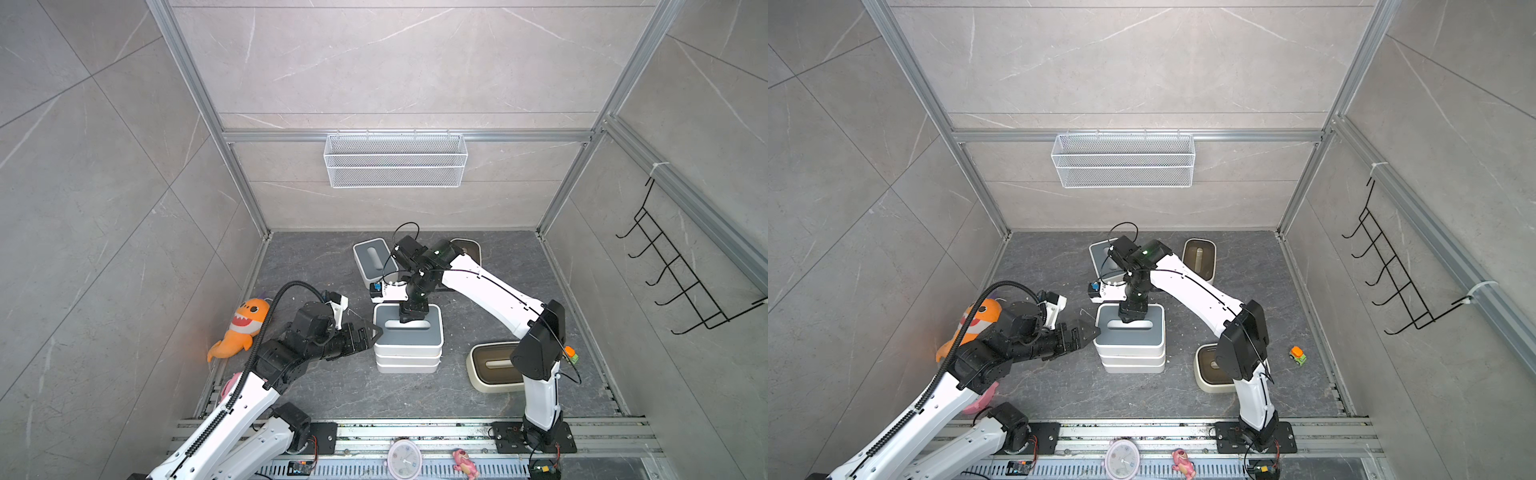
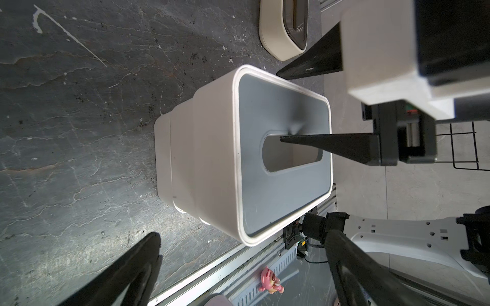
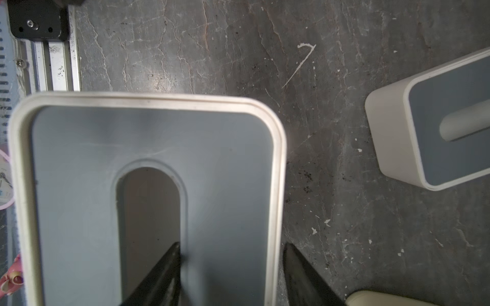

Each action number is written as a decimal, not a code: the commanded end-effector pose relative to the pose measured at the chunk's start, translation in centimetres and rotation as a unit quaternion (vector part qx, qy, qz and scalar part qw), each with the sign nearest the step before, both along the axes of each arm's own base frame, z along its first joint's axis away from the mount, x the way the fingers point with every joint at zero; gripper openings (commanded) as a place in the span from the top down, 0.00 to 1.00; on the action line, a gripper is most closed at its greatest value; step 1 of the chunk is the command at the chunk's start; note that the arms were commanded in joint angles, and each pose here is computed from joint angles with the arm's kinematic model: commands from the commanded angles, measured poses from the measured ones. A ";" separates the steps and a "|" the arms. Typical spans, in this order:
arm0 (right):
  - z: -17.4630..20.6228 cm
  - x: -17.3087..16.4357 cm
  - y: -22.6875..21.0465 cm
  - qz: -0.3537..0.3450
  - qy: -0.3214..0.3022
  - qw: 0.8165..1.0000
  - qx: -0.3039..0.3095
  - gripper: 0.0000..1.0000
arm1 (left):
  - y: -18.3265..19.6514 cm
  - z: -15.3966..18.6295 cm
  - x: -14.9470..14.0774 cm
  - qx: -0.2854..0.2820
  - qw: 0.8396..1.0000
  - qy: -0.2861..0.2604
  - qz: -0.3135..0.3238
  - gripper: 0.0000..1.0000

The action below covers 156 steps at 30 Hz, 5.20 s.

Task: Stack the tissue boxes
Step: Place the tissue box at the tissue box, then adjust the tissue box on the tissue box, then pick up the tissue box from the center of the board.

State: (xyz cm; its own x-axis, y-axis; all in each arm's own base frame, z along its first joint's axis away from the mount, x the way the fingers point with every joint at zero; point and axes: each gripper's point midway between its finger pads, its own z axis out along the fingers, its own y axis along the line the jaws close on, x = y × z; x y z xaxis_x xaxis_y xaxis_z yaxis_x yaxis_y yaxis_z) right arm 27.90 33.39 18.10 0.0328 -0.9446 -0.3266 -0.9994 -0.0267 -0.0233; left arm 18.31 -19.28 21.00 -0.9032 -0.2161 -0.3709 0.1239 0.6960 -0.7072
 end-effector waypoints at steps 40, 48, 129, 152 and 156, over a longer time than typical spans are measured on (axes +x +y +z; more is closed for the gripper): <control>6.7 1.0 -16.2 -0.557 -0.026 0.791 0.251 0.00 | -5.1 2.3 2.6 -0.046 0.997 -0.039 -0.051 0.01; 6.5 0.5 -16.4 -0.555 -0.022 0.794 0.247 0.00 | -4.3 1.6 2.7 -0.018 0.999 -0.031 -0.033 0.01; 7.9 3.1 -9.4 -0.380 -0.023 0.852 0.360 0.00 | 1.2 -16.6 36.0 0.270 0.947 0.072 0.159 0.40; 9.7 -0.3 -11.1 -0.405 0.001 0.833 0.377 0.00 | 5.8 -6.8 30.6 0.334 0.932 0.001 0.140 0.47; 8.9 -1.5 -11.3 -0.413 0.028 0.833 0.367 0.00 | 6.7 -4.3 28.7 0.349 0.931 -0.023 0.106 0.47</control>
